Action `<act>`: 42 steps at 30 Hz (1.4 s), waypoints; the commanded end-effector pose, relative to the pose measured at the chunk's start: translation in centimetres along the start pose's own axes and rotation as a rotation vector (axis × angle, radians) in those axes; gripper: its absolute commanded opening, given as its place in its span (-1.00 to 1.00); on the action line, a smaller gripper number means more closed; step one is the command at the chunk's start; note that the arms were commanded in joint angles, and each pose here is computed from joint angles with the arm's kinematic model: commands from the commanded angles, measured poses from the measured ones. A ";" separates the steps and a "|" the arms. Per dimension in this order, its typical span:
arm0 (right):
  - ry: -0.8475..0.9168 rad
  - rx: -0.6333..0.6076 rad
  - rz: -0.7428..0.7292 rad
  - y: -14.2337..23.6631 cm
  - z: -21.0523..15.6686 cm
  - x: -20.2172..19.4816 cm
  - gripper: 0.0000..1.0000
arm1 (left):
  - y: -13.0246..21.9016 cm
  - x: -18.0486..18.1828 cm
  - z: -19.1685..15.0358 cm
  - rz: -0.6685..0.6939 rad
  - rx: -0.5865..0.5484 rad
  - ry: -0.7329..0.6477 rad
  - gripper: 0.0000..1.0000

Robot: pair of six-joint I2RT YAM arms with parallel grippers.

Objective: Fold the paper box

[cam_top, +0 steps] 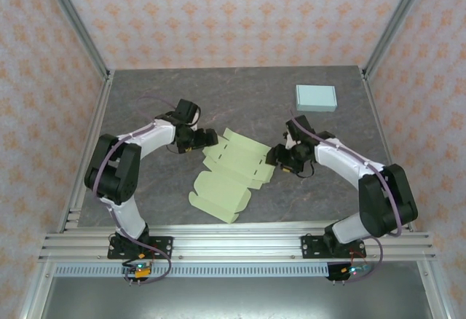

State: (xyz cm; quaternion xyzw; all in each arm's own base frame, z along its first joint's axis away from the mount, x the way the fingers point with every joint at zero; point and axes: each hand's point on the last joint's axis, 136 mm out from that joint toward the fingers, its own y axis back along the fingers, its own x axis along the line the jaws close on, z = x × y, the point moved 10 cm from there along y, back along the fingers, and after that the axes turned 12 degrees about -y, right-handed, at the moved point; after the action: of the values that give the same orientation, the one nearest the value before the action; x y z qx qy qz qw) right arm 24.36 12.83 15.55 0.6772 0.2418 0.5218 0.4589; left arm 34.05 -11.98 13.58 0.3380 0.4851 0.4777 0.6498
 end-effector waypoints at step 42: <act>-0.569 -0.614 0.210 9.1 7.5 4.2 0.99 | 3.6 -6.0 -0.4 -0.195 -0.713 -0.186 -1.00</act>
State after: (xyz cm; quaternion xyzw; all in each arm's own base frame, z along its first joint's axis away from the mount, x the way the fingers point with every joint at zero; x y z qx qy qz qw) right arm 30.58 11.61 23.73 0.5879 0.0281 0.5371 0.6043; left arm 31.63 -17.46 18.02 0.1296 0.3471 0.4597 0.8071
